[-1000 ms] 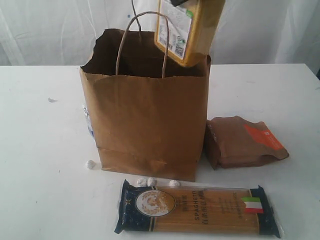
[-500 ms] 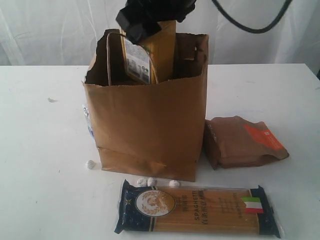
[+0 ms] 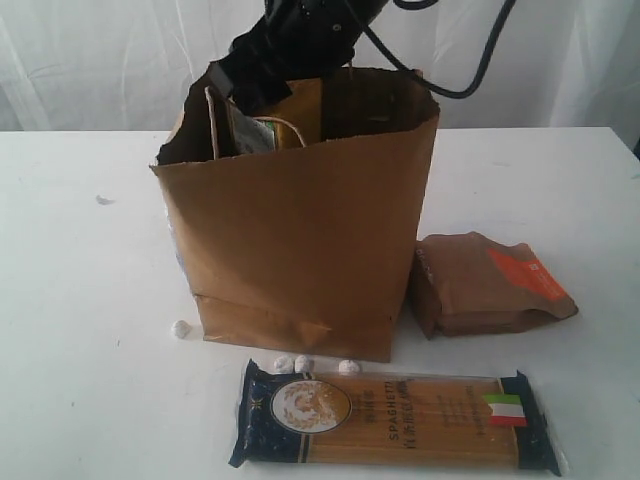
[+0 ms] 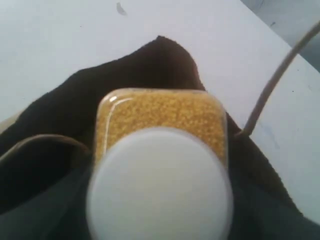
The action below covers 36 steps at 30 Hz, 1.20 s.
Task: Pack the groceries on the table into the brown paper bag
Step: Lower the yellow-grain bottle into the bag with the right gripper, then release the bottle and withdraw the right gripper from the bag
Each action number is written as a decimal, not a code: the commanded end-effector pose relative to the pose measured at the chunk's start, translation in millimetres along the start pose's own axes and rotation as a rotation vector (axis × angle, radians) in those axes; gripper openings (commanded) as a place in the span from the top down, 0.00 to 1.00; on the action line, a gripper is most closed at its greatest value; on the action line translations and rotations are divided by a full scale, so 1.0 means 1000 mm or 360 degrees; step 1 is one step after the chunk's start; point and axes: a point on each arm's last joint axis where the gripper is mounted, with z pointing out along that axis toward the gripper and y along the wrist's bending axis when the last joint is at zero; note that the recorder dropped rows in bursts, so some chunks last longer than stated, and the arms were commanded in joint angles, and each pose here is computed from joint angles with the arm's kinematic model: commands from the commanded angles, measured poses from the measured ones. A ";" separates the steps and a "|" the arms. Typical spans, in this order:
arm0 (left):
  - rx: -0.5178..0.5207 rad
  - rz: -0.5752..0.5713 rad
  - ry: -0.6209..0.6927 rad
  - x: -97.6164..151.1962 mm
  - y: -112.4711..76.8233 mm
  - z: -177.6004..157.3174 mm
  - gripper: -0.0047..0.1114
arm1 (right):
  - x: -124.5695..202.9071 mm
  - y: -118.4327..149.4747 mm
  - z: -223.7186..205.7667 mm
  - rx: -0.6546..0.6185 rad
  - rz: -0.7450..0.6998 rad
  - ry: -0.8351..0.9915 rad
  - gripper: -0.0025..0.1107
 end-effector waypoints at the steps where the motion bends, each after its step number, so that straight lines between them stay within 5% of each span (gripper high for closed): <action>1: -0.0006 -0.0007 -0.0005 0.001 0.000 0.000 0.96 | -0.008 0.010 -0.007 -0.0081 0.0022 -0.0069 0.98; 10: -0.0006 -0.0007 -0.0005 0.001 0.000 0.000 0.96 | -0.013 0.017 -0.001 -0.0124 -0.0007 -0.0016 0.97; 13: -0.0006 -0.0007 -0.0005 0.001 0.000 0.000 0.96 | -0.010 0.018 -0.003 -0.0132 -0.0017 0.0036 0.83; 20: -0.0006 -0.0007 -0.0005 0.001 0.000 0.000 0.96 | -0.007 0.014 -0.013 -0.0039 0.0068 0.0102 0.32; 36: -0.0006 -0.0007 -0.0005 0.001 0.000 0.000 0.96 | -0.014 0.018 -0.069 -0.0004 0.0090 -0.0036 0.30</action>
